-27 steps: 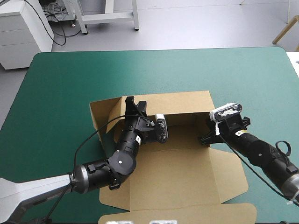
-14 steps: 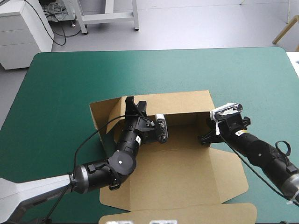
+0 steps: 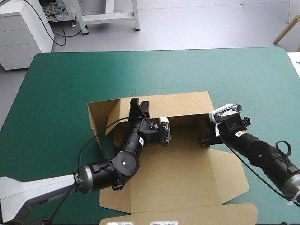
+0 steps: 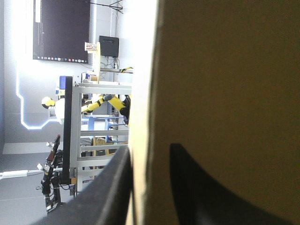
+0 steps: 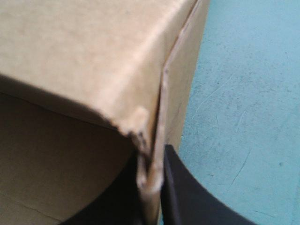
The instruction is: Fold the box
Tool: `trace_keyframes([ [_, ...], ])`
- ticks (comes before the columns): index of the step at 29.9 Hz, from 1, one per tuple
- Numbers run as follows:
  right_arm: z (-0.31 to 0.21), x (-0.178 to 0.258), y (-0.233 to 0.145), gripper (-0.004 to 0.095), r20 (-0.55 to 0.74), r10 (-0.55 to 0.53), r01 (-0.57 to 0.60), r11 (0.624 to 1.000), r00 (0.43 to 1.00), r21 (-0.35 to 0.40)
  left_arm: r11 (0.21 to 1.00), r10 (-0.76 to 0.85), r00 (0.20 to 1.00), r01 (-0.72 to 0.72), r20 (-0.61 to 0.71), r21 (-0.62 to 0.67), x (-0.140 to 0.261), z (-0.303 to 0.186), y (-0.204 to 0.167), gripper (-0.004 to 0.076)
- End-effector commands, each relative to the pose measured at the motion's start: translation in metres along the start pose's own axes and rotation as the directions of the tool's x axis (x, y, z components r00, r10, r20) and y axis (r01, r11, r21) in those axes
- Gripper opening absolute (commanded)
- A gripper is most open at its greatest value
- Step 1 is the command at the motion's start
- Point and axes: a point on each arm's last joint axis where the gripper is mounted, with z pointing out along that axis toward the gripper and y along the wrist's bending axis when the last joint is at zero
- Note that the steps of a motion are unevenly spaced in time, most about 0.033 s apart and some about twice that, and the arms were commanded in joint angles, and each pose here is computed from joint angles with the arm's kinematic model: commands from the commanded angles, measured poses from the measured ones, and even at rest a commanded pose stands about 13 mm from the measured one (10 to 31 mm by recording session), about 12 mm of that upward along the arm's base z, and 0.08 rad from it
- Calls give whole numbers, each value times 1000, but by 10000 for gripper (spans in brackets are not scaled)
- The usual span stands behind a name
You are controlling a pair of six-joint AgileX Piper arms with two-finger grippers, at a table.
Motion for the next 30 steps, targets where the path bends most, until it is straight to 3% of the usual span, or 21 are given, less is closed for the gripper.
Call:
trace_keyframes([
  [1, -4, -6, 7, -14, -20, -49, 48, 997, 999, -68, 994, 53, 997, -48, 50, -97, -7, -4, 16, 414],
  [4, -4, -7, 7, -14, -18, -49, 48, 997, 999, -66, 994, 55, 997, -51, 46, -97, -7, -3, 15, 514],
  [17, 6, -11, 5, -14, -92, 9, -15, 998, 996, -63, 981, 55, 998, -57, -17, -183, -10, -14, 18, 514],
  [23, 10, -28, 3, -14, -68, 21, -25, 998, 997, -65, 974, 52, 998, -59, -40, -217, -12, -19, 20, 512],
  [30, 18, -36, 3, -14, -120, 69, -79, 994, 990, -81, 960, -4, 999, -9, -45, -280, -16, -24, 39, 491],
])
